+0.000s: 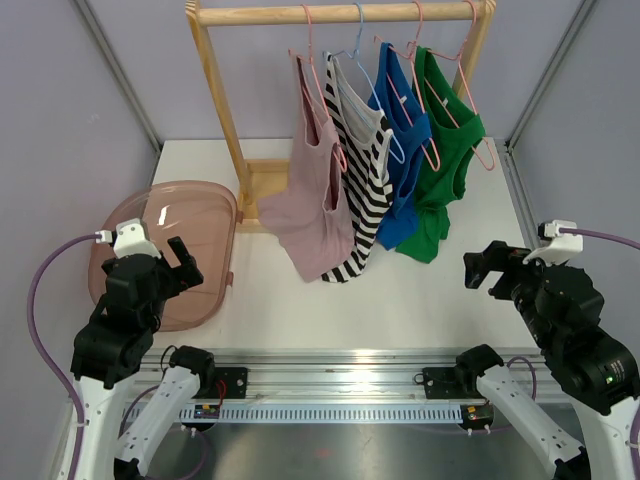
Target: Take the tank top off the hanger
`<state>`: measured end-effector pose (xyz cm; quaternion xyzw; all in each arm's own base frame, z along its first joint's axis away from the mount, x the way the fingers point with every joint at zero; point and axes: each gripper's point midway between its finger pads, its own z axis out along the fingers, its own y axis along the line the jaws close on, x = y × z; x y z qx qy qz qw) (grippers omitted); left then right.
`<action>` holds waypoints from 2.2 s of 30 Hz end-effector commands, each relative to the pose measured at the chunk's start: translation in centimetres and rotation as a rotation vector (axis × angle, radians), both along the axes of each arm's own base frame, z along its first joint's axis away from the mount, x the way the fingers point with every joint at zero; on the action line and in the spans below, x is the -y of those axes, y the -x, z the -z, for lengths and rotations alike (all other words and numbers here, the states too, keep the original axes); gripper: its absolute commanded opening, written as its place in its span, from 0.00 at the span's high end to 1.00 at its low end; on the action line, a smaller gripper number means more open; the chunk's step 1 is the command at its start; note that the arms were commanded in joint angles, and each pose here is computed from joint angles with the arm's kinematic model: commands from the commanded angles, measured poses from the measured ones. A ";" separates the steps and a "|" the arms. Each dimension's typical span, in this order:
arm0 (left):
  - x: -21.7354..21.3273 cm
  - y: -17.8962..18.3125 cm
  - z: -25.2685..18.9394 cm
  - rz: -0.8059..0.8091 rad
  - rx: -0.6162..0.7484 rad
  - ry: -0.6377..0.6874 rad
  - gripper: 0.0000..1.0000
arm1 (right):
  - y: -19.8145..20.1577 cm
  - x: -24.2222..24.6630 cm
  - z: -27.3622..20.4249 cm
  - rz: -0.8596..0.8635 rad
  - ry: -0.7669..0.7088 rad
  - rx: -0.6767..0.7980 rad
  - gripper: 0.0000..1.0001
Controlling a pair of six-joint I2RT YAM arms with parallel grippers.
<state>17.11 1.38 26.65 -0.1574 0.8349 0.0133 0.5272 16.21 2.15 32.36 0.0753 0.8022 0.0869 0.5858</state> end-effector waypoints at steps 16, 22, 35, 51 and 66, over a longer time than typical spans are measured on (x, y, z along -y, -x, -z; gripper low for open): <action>3.2 -2.2 1.4 0.086 0.046 0.143 0.01 | -4.9 -16.0 -14.8 -0.684 -0.318 0.152 0.08; 3.5 -2.2 1.5 0.094 0.072 0.158 0.01 | -10.9 -19.0 -16.3 -0.684 -0.304 0.123 0.22; 3.4 -2.3 1.5 0.087 0.080 0.163 0.01 | -20.9 -26.2 -18.7 -0.556 -0.061 0.213 0.35; 3.4 -2.2 1.4 0.090 0.090 0.168 0.01 | -28.9 -31.0 -15.8 -0.502 0.064 0.283 0.61; 3.6 -2.2 1.4 0.100 0.095 0.168 0.01 | -28.4 -30.7 -18.4 -0.470 0.055 0.364 1.00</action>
